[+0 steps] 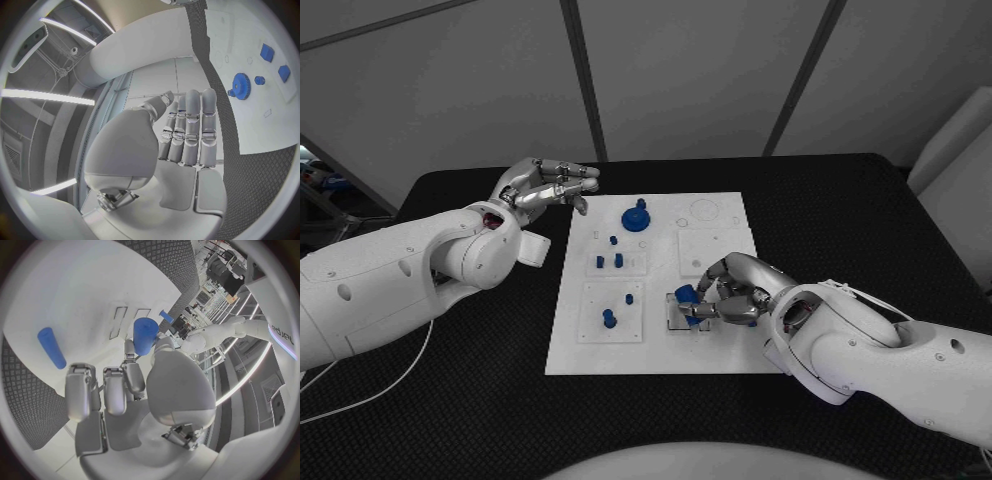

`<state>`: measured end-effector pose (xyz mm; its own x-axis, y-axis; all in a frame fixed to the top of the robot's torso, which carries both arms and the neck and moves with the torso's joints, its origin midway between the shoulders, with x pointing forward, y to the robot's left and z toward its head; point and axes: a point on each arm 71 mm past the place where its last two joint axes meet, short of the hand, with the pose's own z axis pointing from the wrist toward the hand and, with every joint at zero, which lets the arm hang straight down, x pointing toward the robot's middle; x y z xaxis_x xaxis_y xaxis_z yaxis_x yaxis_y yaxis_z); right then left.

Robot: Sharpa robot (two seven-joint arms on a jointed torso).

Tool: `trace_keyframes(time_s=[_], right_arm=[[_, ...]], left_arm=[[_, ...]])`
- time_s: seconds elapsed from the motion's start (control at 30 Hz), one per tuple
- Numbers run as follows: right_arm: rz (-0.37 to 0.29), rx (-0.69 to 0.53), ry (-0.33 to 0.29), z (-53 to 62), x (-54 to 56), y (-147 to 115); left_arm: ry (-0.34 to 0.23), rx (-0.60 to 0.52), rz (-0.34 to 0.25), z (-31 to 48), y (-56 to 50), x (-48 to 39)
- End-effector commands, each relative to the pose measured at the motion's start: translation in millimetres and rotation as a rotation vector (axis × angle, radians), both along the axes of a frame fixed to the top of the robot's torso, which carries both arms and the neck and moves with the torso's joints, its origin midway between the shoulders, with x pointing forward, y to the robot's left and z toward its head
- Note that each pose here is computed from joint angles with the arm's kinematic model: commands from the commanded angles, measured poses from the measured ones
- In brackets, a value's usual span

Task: Assemble the parts on the task board

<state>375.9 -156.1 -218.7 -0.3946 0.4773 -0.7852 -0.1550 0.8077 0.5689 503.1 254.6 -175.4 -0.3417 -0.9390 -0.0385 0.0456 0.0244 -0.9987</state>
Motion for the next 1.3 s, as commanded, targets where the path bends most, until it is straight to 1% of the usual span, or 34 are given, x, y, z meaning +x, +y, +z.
trace_keyframes(time_s=[0.03,0.3,0.5,0.63,0.97,1.17,1.3], right_arm=[[0.037,-0.044,0.029,-3.2,-0.2,2.8],[0.044,-0.085,0.040,-6.4,1.6,5.4],[0.036,-0.095,0.033,-6.8,3.0,6.6],[0.010,-0.094,0.018,-6.6,5.2,5.3],[-0.003,-0.081,-0.001,-5.5,6.5,5.8],[-0.001,-0.069,-0.017,-3.4,5.6,5.7],[0.022,-0.049,-0.043,-0.1,3.6,6.3]], left_arm=[[0.000,-0.008,-0.013,1.1,-2.0,-0.4],[0.003,-0.007,-0.015,1.0,-1.9,-0.5],[0.004,-0.007,-0.016,0.9,-1.8,-0.6],[0.005,-0.007,-0.017,0.8,-1.5,-0.6],[0.007,-0.006,-0.016,0.6,-1.1,-0.5],[0.007,-0.006,-0.016,0.6,-1.0,-0.5],[0.007,-0.006,-0.016,0.6,-0.8,-0.6]])
